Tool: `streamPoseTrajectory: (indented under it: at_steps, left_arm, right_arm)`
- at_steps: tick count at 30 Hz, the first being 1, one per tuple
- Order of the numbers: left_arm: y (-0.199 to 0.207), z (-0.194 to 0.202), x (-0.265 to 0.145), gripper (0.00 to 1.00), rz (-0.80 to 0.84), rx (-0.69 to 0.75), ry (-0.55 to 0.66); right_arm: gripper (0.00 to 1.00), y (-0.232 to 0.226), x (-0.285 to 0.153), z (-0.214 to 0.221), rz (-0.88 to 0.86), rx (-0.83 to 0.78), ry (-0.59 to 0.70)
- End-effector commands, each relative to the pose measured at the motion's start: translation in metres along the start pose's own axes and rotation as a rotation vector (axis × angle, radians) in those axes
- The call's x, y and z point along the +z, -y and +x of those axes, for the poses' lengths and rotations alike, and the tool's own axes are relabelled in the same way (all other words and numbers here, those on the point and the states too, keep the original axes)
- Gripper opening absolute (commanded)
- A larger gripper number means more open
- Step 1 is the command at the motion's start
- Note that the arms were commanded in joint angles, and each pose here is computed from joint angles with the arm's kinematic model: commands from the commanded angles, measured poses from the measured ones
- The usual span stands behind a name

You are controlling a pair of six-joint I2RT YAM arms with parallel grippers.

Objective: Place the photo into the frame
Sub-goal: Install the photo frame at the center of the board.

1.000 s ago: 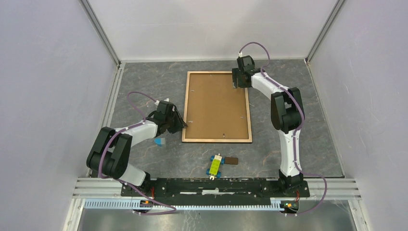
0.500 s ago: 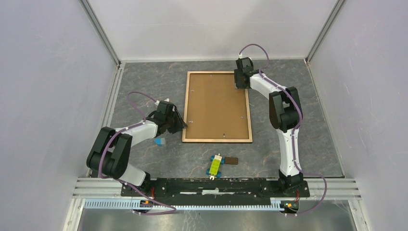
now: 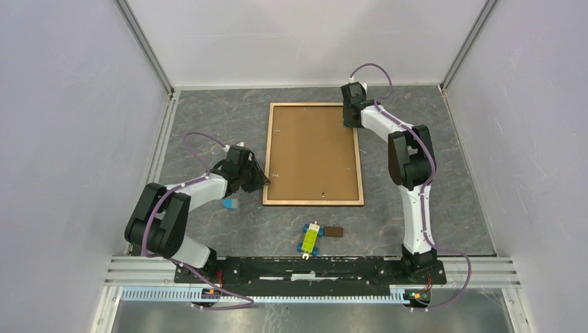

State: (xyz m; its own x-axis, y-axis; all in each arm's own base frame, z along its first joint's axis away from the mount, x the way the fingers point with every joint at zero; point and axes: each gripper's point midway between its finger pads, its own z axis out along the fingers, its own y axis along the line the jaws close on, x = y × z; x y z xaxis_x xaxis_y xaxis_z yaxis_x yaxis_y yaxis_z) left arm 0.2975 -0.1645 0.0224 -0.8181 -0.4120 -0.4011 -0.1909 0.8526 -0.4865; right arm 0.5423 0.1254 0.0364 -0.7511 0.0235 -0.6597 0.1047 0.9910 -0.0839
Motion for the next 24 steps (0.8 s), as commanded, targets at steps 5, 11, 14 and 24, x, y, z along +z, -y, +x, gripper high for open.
streamPoseTrajectory:
  at_steps: [5,11,14,24]
  left_arm:
    - [-0.005,0.009,-0.001,0.38,-0.019,-0.024,-0.018]
    - [-0.005,0.008,-0.001,0.38,-0.017,-0.024,-0.016]
    - [-0.005,0.009,-0.001,0.37,-0.017,-0.023,-0.017]
    - [-0.005,0.008,-0.002,0.37,-0.014,-0.023,-0.013]
  right_arm:
    - [0.28,-0.005,0.002,0.026,0.04,0.146,-0.093]
    - [0.24,-0.009,0.003,0.046,0.065,0.266,-0.141]
    - [0.22,-0.017,0.003,0.043,0.029,0.304,-0.132]
    - [0.77,-0.011,-0.068,-0.037,-0.119,0.084,0.031]
